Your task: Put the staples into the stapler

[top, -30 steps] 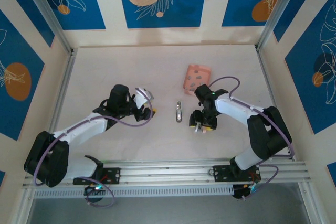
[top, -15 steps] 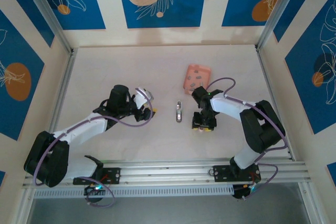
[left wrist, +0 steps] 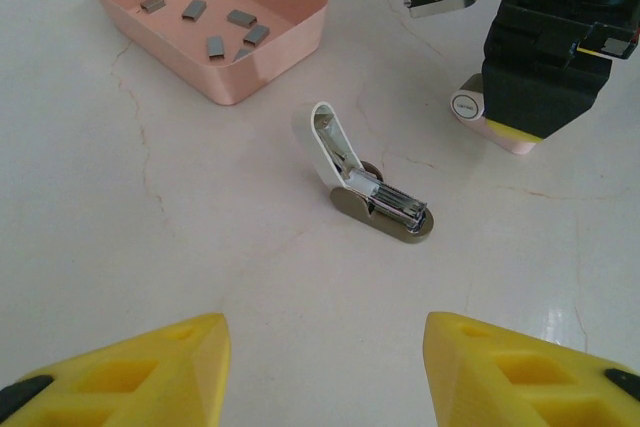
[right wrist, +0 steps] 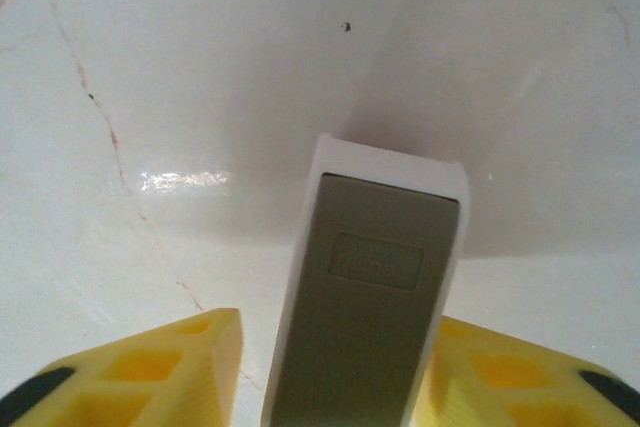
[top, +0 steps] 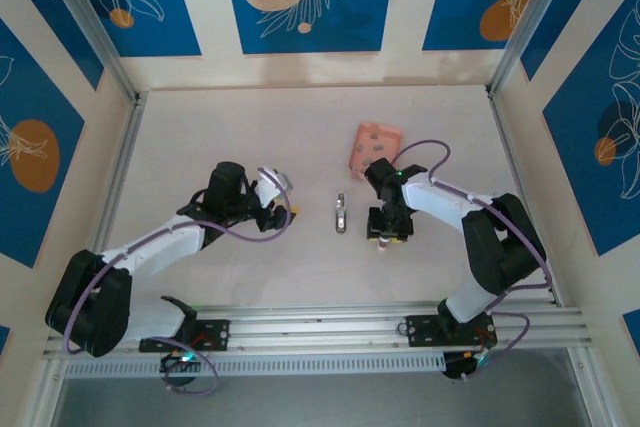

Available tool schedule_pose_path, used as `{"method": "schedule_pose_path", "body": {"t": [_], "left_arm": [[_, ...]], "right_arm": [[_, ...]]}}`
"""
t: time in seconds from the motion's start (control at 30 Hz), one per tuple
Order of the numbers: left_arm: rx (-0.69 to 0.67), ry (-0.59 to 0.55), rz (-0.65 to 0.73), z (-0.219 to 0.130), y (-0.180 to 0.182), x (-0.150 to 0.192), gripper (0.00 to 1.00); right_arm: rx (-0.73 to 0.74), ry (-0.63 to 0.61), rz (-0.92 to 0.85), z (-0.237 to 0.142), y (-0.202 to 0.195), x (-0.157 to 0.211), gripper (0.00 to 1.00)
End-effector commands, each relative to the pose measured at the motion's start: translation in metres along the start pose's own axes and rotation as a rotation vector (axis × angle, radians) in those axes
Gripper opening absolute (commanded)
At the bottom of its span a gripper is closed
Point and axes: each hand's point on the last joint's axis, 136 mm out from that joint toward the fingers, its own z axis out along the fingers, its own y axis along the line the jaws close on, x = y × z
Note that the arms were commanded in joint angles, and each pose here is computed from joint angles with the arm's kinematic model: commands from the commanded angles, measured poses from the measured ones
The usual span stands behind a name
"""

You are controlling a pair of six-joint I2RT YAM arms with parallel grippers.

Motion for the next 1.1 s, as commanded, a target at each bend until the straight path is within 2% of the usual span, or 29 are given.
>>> {"method": "schedule_pose_path", "body": {"t": [0.0, 0.23, 0.37, 0.47, 0.63, 0.77, 0.9, 1.07], "left_arm": [[0.008, 0.006, -0.010, 0.001, -0.004, 0.004, 0.54], [0.006, 0.005, -0.004, 0.000, -0.004, 0.003, 0.54], [0.004, -0.004, 0.002, -0.001, -0.004, 0.002, 0.54], [-0.004, -0.037, 0.021, -0.004, -0.005, -0.005, 0.54], [0.015, -0.143, 0.075, -0.008, -0.018, -0.025, 0.55], [0.015, -0.232, 0.135, -0.008, -0.030, -0.039, 0.59], [0.009, -0.260, 0.179, -0.002, -0.040, -0.048, 0.65], [0.012, -0.268, 0.205, 0.010, -0.049, -0.051, 0.67]], "right_arm": [[0.008, 0.001, -0.008, -0.007, 0.000, 0.001, 0.41], [0.022, 0.001, -0.015, -0.005, -0.004, 0.001, 0.28], [-0.025, -0.053, -0.016, -0.016, 0.001, -0.005, 0.20], [-0.198, -0.134, -0.031, -0.036, 0.019, -0.014, 0.18], [-0.610, -0.307, -0.143, -0.094, 0.069, -0.022, 0.17], [-0.860, -0.365, -0.239, -0.134, 0.101, -0.019, 0.15], [-1.030, -0.368, -0.317, -0.160, 0.124, -0.014, 0.13], [-1.136, -0.372, -0.368, -0.178, 0.138, -0.009, 0.10]]}}
